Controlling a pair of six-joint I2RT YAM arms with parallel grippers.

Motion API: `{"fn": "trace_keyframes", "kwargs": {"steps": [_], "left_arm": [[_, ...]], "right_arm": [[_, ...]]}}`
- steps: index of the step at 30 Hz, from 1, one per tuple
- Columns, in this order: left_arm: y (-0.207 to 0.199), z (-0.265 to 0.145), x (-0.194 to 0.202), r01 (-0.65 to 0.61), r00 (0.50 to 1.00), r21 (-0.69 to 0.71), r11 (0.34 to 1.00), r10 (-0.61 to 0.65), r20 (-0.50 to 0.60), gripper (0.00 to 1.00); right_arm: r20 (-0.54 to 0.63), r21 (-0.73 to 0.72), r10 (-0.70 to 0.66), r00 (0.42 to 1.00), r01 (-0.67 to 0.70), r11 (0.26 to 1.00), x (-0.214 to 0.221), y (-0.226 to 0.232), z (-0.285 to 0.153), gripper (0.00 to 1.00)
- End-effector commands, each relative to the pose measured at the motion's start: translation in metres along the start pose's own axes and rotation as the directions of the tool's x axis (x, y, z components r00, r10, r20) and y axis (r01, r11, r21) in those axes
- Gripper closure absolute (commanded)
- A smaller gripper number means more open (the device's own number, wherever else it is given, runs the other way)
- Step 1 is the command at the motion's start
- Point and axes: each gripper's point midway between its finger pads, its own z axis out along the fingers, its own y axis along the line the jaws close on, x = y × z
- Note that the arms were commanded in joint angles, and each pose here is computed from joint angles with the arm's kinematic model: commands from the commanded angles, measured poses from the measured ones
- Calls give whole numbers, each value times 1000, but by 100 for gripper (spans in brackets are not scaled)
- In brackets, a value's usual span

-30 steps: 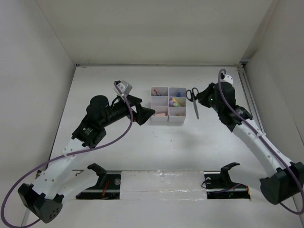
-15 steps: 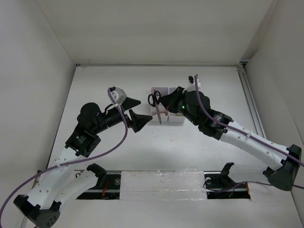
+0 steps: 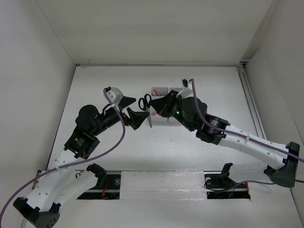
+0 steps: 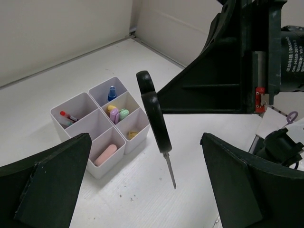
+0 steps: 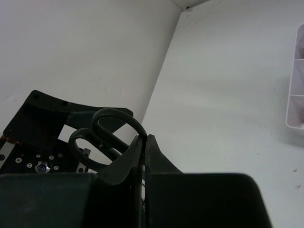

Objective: Sort the stationery into containers
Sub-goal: Place the scissors in the storage box.

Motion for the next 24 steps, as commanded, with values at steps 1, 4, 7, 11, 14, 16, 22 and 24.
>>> {"fn": "trace_keyframes", "kwargs": {"steps": [1,4,7,11,14,16,22,24], "left_arm": [[0,-6,-24,-24,994,-25,999,27,104,0],[-1,-10,-27,-21,992,-30,999,25,125,1],[0,-10,-30,-23,990,-37,999,28,136,9],[1,-8,-28,-20,992,-38,999,25,128,21],[1,-6,-25,-18,993,-30,999,21,115,27],[1,-4,-22,-16,994,-20,1000,18,104,40],[2,-2,-22,-3,995,-29,1000,6,100,87],[2,-4,-25,-5,994,-36,999,9,110,100]], "right_arm": [[62,-88,30,998,-24,996,-16,34,2,100],[62,-104,35,997,-29,994,-15,39,0,100],[55,-128,29,998,-21,992,-11,44,-1,100],[47,-148,23,999,-16,989,-5,50,-1,100],[42,-176,21,999,-14,984,-2,56,-3,100],[27,-189,19,999,-14,982,3,60,-5,100],[26,-214,5,1000,0,977,6,67,-9,100],[26,-214,5,1000,0,977,6,67,-9,100]]}}
